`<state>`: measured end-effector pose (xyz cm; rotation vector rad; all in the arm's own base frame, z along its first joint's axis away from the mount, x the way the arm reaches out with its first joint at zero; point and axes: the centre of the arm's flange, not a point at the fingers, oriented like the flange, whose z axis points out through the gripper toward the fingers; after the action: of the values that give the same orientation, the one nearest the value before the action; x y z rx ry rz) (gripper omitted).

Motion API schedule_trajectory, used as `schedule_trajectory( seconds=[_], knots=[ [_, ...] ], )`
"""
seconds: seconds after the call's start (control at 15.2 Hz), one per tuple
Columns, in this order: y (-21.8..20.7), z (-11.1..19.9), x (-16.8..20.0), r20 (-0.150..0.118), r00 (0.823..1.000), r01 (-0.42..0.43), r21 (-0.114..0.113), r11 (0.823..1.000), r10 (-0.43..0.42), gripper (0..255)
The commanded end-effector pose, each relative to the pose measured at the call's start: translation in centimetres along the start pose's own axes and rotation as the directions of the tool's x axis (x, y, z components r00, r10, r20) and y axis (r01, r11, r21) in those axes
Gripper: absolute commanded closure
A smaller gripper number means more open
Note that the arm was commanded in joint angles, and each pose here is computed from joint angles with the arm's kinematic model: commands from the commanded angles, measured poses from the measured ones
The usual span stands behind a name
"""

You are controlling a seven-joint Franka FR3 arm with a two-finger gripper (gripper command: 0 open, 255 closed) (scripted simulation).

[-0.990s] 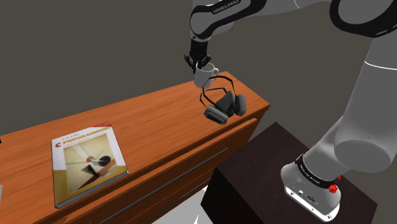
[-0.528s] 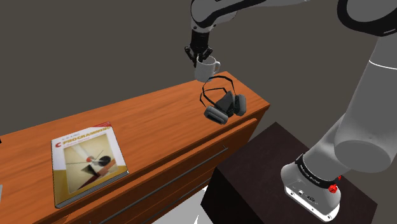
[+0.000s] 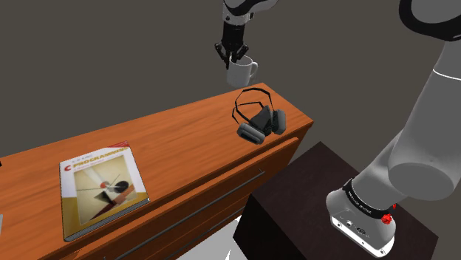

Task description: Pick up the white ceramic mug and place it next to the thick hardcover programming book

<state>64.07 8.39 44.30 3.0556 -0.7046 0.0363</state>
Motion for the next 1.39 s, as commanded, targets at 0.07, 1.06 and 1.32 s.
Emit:
schedule_trajectory(
  seconds=[0.07,1.06,1.32],
  knots=[
    [0.0,-1.6,0.1,0.000,1.000,0.000,0.000,1.000,0.000,255],
    [-3.8,-7.0,-5.1,0.000,1.000,0.000,0.000,1.000,0.000,255],
    [-6.9,-7.2,-9.4,0.000,1.000,0.000,0.000,1.000,0.000,255]
  ],
)
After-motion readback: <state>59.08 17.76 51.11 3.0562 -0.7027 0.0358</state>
